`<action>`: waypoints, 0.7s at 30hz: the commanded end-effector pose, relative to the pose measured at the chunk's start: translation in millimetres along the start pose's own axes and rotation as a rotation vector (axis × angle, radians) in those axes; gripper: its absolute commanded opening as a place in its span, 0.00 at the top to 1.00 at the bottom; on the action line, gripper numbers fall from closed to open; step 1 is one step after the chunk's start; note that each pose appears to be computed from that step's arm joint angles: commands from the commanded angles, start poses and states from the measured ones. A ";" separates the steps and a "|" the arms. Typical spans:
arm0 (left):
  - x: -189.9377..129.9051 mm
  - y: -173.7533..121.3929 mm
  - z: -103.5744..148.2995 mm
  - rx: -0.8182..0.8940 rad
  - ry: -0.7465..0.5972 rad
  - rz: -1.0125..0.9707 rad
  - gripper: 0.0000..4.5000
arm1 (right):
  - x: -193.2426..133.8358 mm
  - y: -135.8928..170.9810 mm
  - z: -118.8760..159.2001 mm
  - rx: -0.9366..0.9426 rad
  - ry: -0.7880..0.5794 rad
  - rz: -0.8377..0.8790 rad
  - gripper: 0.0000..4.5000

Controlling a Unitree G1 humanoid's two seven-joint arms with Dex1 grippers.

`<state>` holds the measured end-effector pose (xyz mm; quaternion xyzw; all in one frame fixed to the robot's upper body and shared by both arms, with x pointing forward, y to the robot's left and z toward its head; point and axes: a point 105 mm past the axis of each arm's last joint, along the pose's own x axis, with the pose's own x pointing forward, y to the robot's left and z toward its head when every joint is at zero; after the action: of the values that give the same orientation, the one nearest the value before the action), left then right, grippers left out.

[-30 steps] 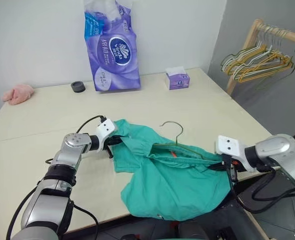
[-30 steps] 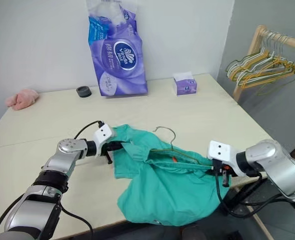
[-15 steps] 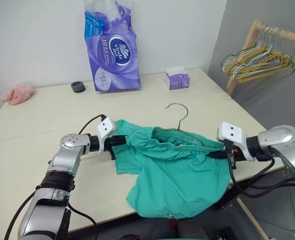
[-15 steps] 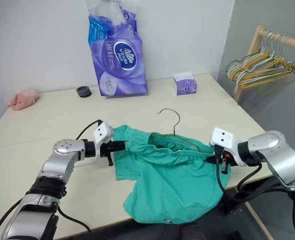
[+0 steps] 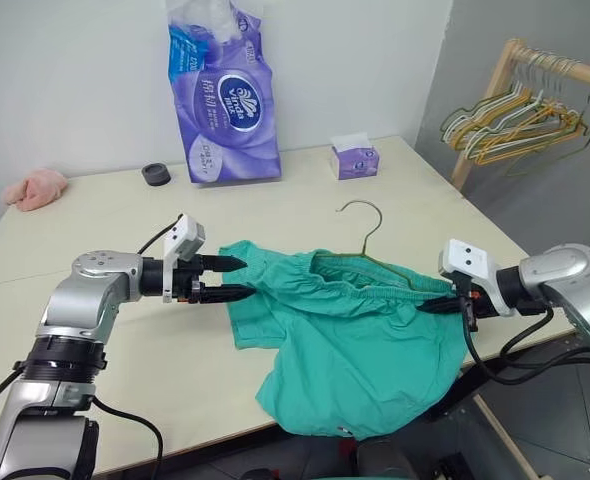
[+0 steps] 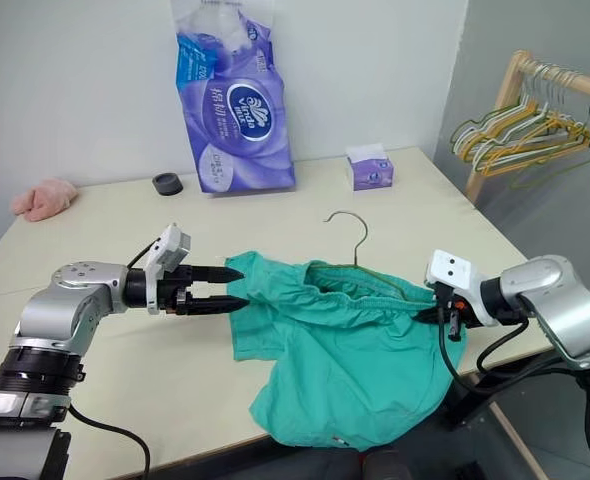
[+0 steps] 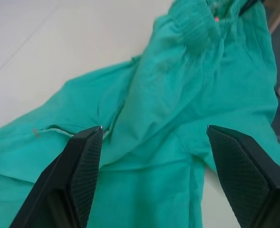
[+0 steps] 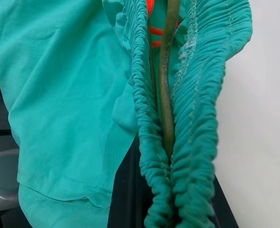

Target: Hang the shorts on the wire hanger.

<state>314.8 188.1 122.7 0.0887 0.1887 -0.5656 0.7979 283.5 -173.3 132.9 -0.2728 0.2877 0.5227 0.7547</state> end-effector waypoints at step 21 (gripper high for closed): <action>38.2 11.0 -2.4 0.164 0.014 -0.039 0.59 | -3.9 11.7 16.2 -0.091 -0.014 0.015 1.00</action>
<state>334.3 159.7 93.2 0.1452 0.1662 -0.5914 0.7756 274.4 -161.8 136.7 -0.2889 0.2742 0.5420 0.7400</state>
